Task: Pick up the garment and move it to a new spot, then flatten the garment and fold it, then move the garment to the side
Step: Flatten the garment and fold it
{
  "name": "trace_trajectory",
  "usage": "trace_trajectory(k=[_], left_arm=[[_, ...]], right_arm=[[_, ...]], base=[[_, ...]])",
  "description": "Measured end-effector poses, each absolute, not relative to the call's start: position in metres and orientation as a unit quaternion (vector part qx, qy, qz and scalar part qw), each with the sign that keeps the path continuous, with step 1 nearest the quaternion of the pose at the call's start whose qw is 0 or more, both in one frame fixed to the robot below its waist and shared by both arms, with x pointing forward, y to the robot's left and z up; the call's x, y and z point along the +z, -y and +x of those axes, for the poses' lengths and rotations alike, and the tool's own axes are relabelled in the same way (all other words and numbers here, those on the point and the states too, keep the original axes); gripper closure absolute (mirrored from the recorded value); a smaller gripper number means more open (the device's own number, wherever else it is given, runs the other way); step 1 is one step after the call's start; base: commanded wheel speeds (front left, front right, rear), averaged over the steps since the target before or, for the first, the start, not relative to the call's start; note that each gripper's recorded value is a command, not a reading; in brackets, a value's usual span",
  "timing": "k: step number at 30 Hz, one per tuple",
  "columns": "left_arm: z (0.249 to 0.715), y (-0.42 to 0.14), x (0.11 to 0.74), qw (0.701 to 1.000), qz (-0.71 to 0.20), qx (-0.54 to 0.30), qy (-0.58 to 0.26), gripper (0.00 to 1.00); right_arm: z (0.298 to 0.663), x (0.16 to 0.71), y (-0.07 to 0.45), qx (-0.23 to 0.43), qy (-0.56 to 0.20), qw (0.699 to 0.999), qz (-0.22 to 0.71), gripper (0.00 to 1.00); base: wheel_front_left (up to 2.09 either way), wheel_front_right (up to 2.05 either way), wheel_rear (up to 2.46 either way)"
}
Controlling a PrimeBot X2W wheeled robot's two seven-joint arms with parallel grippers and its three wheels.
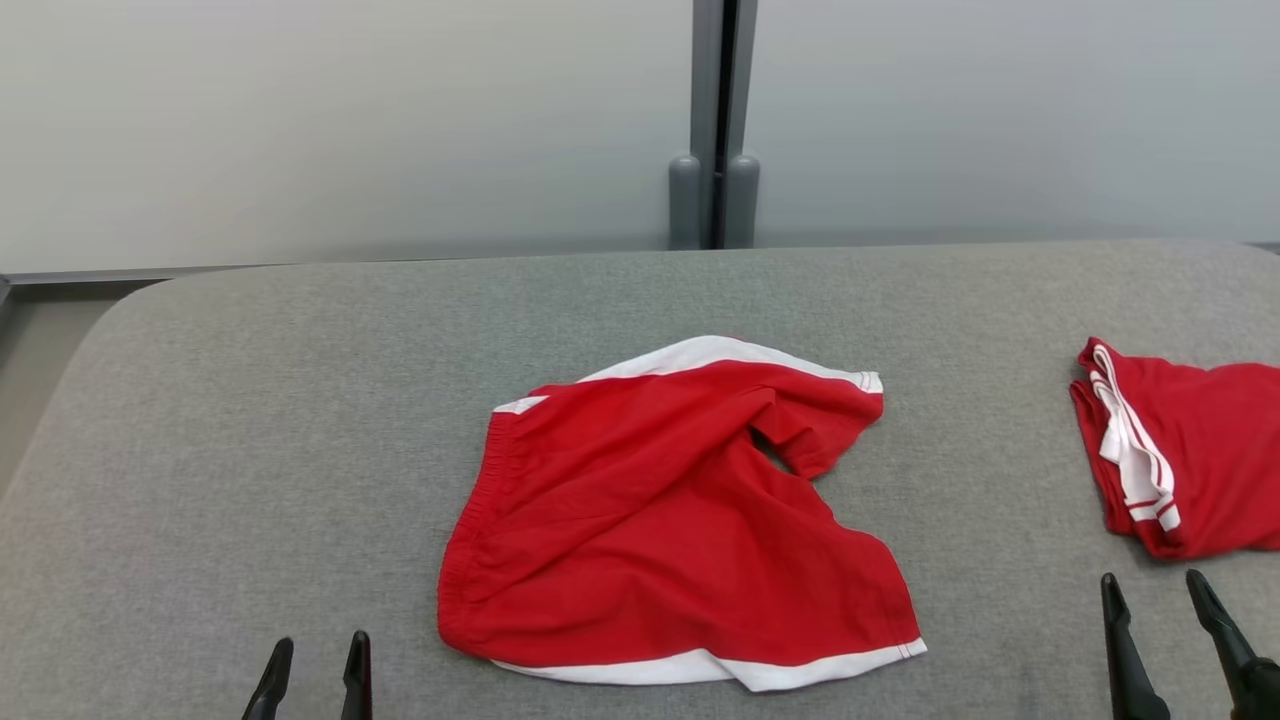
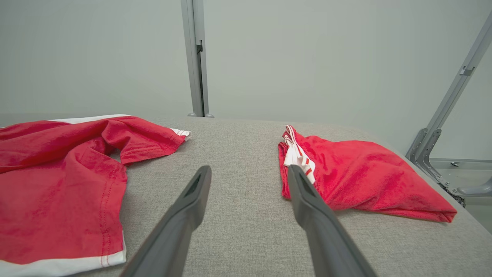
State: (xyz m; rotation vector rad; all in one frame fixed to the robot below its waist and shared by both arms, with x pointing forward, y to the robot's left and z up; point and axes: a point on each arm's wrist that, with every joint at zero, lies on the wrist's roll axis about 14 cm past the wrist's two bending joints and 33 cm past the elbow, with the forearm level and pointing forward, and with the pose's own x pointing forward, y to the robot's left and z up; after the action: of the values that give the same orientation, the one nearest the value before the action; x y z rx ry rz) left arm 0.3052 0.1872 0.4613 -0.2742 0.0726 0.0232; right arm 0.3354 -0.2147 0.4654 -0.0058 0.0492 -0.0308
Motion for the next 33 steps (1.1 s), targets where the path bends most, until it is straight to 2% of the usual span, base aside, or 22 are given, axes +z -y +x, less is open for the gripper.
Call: trace_trajectory(k=[9, 33], left_arm=[[0.285, -0.206, 0.453, 0.990, -0.129, 0.034, -0.037, 0.00], [0.289, -0.195, 0.453, 0.990, -0.133, 0.021, -0.038, 0.00]], right_arm=[[0.334, 0.468, 0.212, -0.010, -0.021, 1.000, -0.003, 0.00], [0.336, 0.464, 0.198, 0.010, -0.026, 1.000, 0.003, 0.00]], base=[[0.00, 0.00, 0.00], [0.00, 0.00, 0.00]])
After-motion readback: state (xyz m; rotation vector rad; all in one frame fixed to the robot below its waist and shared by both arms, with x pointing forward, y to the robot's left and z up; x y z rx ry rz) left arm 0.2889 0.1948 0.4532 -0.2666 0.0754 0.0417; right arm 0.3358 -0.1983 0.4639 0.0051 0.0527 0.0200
